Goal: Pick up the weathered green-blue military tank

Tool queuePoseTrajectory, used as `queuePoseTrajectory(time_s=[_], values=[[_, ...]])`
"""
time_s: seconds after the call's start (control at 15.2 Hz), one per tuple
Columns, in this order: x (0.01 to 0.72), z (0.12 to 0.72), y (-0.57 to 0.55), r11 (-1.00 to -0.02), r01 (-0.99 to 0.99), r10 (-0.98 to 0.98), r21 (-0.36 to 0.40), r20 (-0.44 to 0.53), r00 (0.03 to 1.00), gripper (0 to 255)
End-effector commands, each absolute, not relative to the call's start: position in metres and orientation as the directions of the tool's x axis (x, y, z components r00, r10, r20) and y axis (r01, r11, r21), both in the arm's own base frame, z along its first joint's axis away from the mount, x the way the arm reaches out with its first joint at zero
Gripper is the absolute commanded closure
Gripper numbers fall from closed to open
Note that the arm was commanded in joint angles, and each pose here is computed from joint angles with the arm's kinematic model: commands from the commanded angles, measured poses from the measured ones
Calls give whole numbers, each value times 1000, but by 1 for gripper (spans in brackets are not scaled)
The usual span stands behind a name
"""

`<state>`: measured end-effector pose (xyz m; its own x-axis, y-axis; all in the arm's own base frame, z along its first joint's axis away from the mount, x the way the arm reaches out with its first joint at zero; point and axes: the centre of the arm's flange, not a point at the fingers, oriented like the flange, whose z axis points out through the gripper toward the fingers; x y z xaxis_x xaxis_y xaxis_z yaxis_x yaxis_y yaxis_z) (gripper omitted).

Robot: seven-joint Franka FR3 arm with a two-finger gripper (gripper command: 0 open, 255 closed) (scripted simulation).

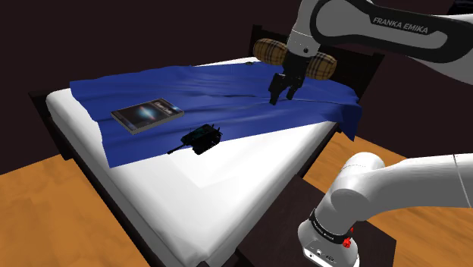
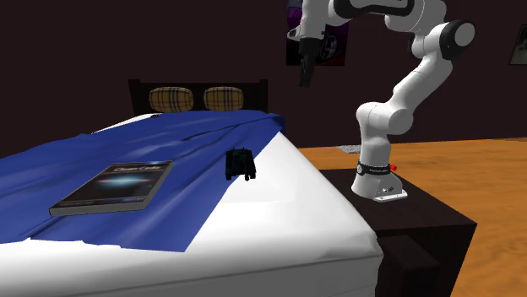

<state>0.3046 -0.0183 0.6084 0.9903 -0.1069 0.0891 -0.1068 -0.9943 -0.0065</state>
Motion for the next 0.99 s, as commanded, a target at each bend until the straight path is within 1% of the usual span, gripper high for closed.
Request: queuePoseTrajectory(time_s=[0.0, 0.92], values=[[305, 608, -18, -994, -107, -107, -6, 89, 990, 0], [465, 531, 45, -991, 102, 100, -91, 21, 995, 0]])
